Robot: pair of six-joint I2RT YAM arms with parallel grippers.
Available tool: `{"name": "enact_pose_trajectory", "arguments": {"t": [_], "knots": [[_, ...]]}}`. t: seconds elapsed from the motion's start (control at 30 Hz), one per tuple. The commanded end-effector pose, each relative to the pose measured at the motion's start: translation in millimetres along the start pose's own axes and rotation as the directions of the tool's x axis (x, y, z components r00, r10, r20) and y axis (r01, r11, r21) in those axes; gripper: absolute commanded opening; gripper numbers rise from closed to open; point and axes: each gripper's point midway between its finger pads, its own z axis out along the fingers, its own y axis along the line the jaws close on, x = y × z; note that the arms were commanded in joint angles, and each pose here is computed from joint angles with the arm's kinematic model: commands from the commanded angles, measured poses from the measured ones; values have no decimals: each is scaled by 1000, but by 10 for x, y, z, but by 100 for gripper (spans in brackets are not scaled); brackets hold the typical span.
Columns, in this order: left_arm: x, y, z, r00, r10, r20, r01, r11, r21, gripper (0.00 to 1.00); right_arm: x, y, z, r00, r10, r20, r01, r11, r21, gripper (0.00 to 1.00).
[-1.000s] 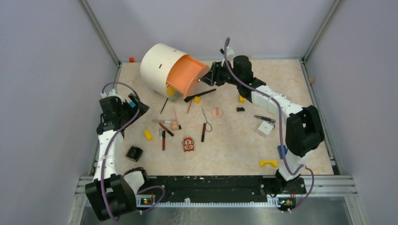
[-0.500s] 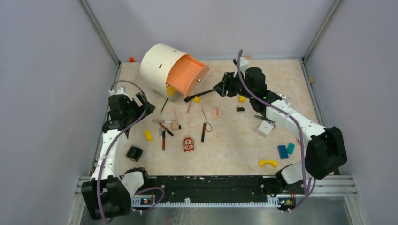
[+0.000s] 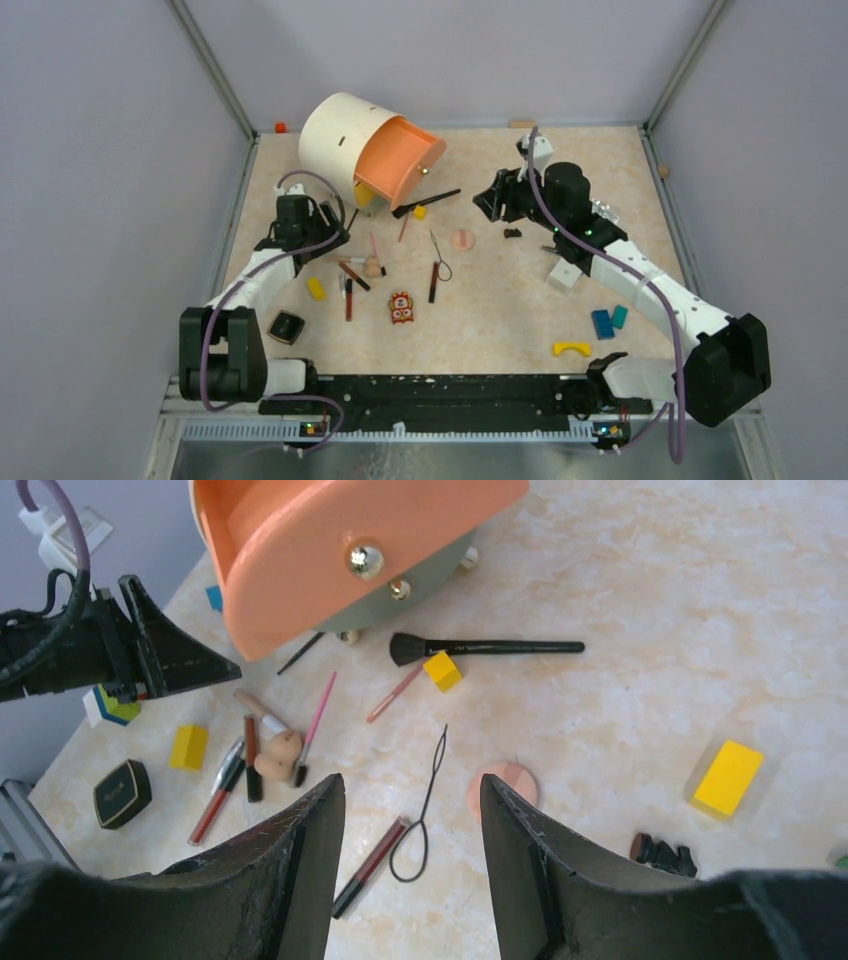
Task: Organize the makeup
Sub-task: Pick up the makeup brush from the center of the board.
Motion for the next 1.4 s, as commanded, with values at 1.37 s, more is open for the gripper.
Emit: {"name": "enact_pose_trajectory", "arguments": {"t": [1.37], "knots": [[-49, 193, 1018, 968, 241, -69, -250, 949, -193, 60, 221, -92, -139, 998, -21, -61, 22, 1000, 21, 51]]}}
